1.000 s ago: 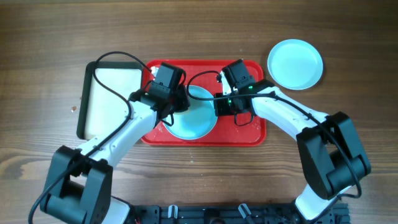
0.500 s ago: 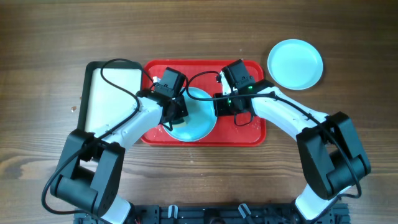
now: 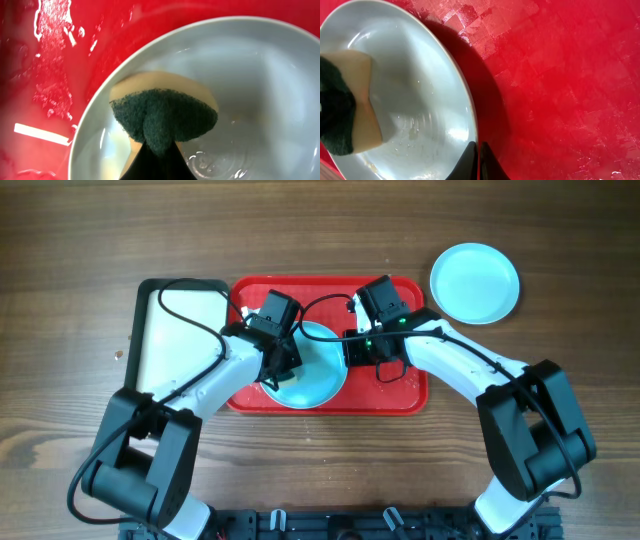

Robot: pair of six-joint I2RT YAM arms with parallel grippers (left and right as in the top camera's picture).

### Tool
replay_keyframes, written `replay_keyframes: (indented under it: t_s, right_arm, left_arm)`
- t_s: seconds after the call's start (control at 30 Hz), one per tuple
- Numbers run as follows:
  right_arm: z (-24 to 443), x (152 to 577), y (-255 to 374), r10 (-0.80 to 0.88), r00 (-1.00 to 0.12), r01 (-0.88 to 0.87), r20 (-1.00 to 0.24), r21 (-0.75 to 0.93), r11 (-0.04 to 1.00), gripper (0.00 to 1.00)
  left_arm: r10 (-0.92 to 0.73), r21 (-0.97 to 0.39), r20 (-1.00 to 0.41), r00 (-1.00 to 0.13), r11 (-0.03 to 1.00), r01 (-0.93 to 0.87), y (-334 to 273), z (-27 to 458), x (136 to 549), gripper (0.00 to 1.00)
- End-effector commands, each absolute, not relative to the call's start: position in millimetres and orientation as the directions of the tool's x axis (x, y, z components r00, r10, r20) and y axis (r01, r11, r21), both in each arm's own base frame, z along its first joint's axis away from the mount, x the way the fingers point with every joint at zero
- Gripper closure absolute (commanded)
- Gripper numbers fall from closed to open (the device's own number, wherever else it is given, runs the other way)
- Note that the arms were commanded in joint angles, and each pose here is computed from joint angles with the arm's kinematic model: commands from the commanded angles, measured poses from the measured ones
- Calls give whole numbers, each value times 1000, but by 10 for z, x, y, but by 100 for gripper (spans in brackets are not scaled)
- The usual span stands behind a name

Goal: Clean dirty plates on tray and stack at the side
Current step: 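Keep scrubbing the plate surface with the sponge in the left gripper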

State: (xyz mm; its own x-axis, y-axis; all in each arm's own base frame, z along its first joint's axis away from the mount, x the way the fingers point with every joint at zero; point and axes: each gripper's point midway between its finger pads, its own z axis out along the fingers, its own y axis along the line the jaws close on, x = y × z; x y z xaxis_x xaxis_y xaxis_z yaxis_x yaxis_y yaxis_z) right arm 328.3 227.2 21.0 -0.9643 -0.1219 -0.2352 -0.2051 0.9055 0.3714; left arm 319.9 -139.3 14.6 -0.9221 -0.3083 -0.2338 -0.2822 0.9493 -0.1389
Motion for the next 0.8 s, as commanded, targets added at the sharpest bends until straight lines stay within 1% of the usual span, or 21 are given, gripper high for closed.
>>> replay_keyframes:
  t_s: [0.0,0.13,0.2,0.27,0.33,0.37,0.47,0.57,0.63,0.77]
  right_arm:
    - [138,3254,2274,-120,-969,-196,-217,369,909,96]
    - [139,3257,2276,-121,-968,-197,-219,369,908,96]
    - [138,3256,2275,-121,-968,-197,-219,369,908,96]
    - [138,3256,2275,-121,-968,-197,-219,369,908,96]
    - [139,3256,2275,-121,-968,-197,-219,369,908,96]
    - [139,3256,2275,-121,-968,-197,-219,369,908,96]
    - [137,3254,2273,-122,-968,-198,-219,368,909,96]
    - [136,3258,2269,-121,-968,-197,-220,366,910,96]
    - [137,3259,2270,-121,-968,-197,-220,366,910,96]
    - [137,3259,2270,-121,-968,-197,-220,366,910,96]
  left_arm:
    - [-334,-126,-188,-924,941,-315,-1396,-65,3165,96]
    - [-325,-150,-135,-936,940,-305,-1477,-186,3120,96]
    - [-315,-208,-111,-943,935,-287,-1592,-152,3118,96]
    - [-296,-323,-68,-953,910,-259,-1823,-94,3129,96]
    - [-196,-482,-59,-979,864,-144,-2145,50,3161,96]
    - [-177,-519,-63,-982,847,-119,-2216,107,3169,96]
    - [-179,-540,-99,-979,836,-98,-2248,276,3246,96]
    - [-197,-556,-154,-968,827,-79,-2222,557,3337,96]
    - [-220,-553,-217,-951,831,-65,-2150,794,3392,96]
    - [-280,-450,-356,-891,888,-99,-1817,1098,3452,96]
